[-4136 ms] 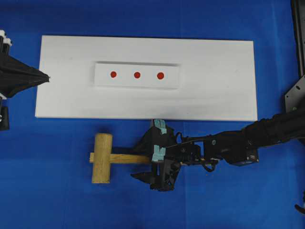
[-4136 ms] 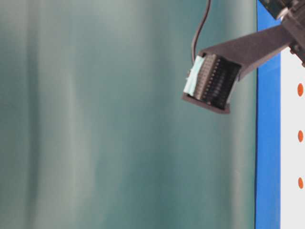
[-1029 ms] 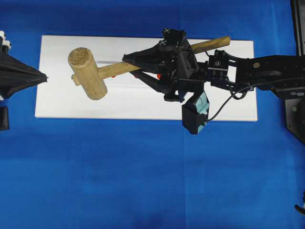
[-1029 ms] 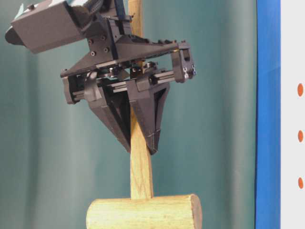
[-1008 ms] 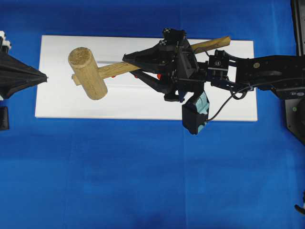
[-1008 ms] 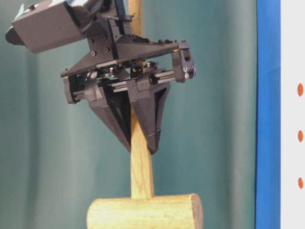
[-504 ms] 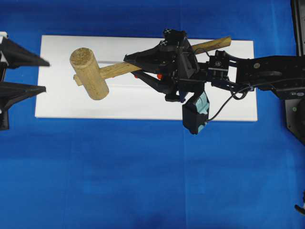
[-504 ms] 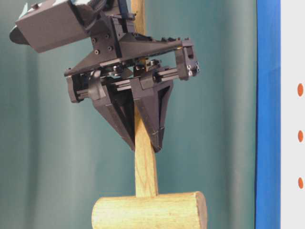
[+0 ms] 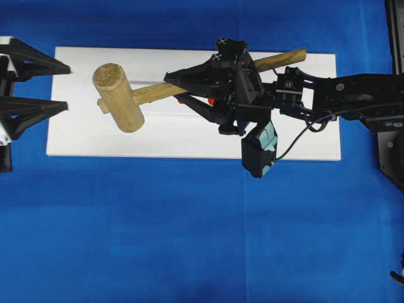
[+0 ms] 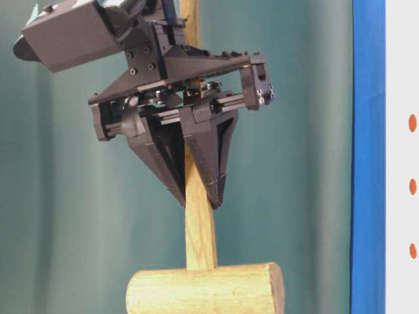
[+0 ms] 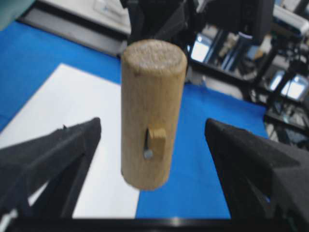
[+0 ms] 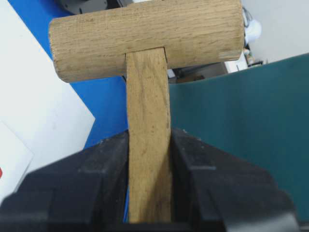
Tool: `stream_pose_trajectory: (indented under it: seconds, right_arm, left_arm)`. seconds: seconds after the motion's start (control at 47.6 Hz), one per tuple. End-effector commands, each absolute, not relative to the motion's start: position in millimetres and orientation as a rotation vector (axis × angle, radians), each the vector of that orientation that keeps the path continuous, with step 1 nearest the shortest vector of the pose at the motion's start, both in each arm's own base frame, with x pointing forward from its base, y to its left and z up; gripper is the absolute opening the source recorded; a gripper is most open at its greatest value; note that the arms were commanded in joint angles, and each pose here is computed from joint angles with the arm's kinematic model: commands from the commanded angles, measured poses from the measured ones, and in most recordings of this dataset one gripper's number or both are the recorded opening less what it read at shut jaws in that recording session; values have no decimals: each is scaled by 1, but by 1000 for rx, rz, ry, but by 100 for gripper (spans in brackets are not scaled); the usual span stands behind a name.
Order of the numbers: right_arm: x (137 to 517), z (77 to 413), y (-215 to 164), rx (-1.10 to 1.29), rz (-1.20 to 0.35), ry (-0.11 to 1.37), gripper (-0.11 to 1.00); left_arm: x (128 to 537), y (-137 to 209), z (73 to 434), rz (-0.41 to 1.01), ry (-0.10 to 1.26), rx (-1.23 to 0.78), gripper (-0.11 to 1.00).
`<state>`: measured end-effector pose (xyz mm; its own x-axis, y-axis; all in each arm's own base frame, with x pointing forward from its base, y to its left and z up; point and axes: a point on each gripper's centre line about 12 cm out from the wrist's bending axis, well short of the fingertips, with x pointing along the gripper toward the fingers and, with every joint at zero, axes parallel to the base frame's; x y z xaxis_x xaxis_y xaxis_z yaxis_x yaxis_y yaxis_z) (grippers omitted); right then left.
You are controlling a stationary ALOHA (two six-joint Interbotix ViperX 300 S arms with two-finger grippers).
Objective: Hit the mark with a hammer.
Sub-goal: 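Close the left gripper around the mallet head to steady it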
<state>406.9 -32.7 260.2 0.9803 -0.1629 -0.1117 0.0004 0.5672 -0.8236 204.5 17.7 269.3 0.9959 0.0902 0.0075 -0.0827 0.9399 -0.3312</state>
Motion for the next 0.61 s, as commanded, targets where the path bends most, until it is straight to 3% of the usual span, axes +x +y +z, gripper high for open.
stream_pose_trajectory:
  seconds: [0.0, 0.588]
  right_arm:
    - [405, 282, -33, -959, -134, 122, 9]
    - [405, 280, -34, -932, -140, 136, 9]
  left_arm:
    - [218, 20, 273, 91, -50, -338, 93]
    - [282, 22, 271, 78, -57, -292, 93]
